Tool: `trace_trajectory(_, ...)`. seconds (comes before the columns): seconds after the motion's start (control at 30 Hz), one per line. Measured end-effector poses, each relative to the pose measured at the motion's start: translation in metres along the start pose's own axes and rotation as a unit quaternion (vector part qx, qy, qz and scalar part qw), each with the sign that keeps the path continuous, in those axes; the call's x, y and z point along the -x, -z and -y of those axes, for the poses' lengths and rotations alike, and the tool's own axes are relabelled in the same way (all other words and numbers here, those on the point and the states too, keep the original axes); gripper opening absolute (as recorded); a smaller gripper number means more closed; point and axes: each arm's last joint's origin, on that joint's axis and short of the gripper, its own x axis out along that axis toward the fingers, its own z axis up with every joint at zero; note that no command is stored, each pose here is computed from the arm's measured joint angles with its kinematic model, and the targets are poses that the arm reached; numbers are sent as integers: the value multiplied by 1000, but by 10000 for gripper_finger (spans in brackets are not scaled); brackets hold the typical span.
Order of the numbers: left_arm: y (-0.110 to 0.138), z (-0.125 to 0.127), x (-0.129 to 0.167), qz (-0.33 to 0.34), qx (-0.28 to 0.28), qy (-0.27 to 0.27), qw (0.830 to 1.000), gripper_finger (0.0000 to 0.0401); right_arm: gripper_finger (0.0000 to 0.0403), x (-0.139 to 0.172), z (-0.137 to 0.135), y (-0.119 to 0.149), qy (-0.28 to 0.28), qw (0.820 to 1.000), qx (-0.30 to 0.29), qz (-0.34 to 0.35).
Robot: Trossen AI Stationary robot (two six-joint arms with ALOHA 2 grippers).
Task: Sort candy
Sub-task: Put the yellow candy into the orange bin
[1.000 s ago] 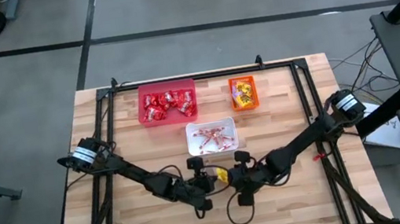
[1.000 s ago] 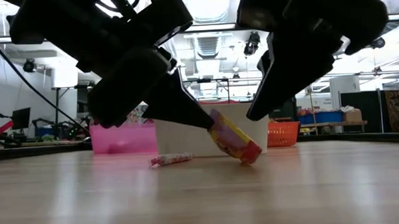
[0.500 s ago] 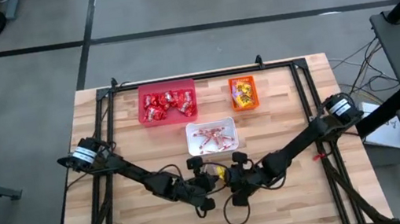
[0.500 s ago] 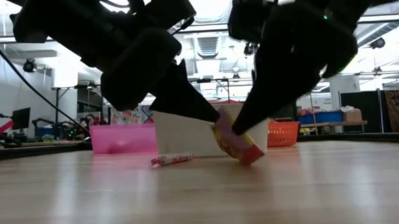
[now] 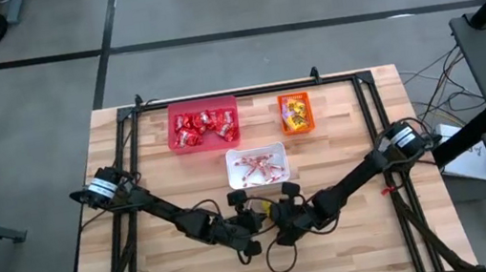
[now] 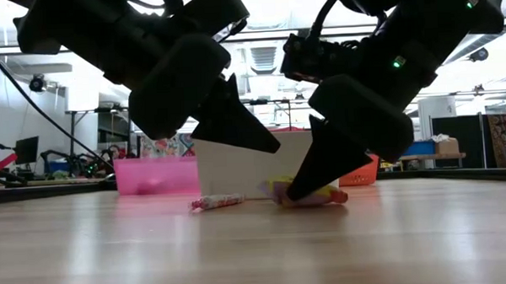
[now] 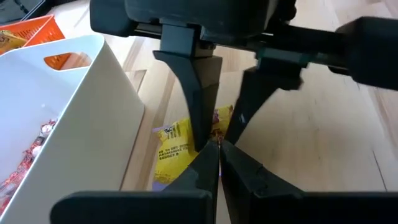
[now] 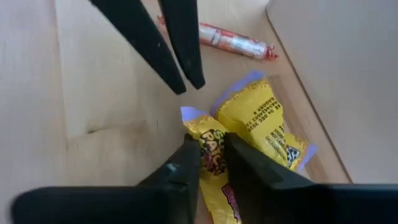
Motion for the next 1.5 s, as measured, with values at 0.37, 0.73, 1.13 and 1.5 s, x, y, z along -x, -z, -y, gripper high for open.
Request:
trace_trajectory(0.37, -19, -9, 21, 21, -44, 6, 999, 0, 9, 17, -1, -7, -54, 998, 23, -14)
trace_trajectory(0.73, -33, -39, 80, 162, -46, 116, 979, 0, 8, 91, 3, -50, -248, 963, 39, 102)
trace_trajectory(1.13, -10, -56, 107, 353, 41, 198, 914, 83, 8, 121, 19, -64, -429, 830, 65, 351)
trace_trajectory(1.5, -34, -32, 82, 369, 7, 196, 908, 212, 8, 118, 26, -69, -440, 823, 42, 357)
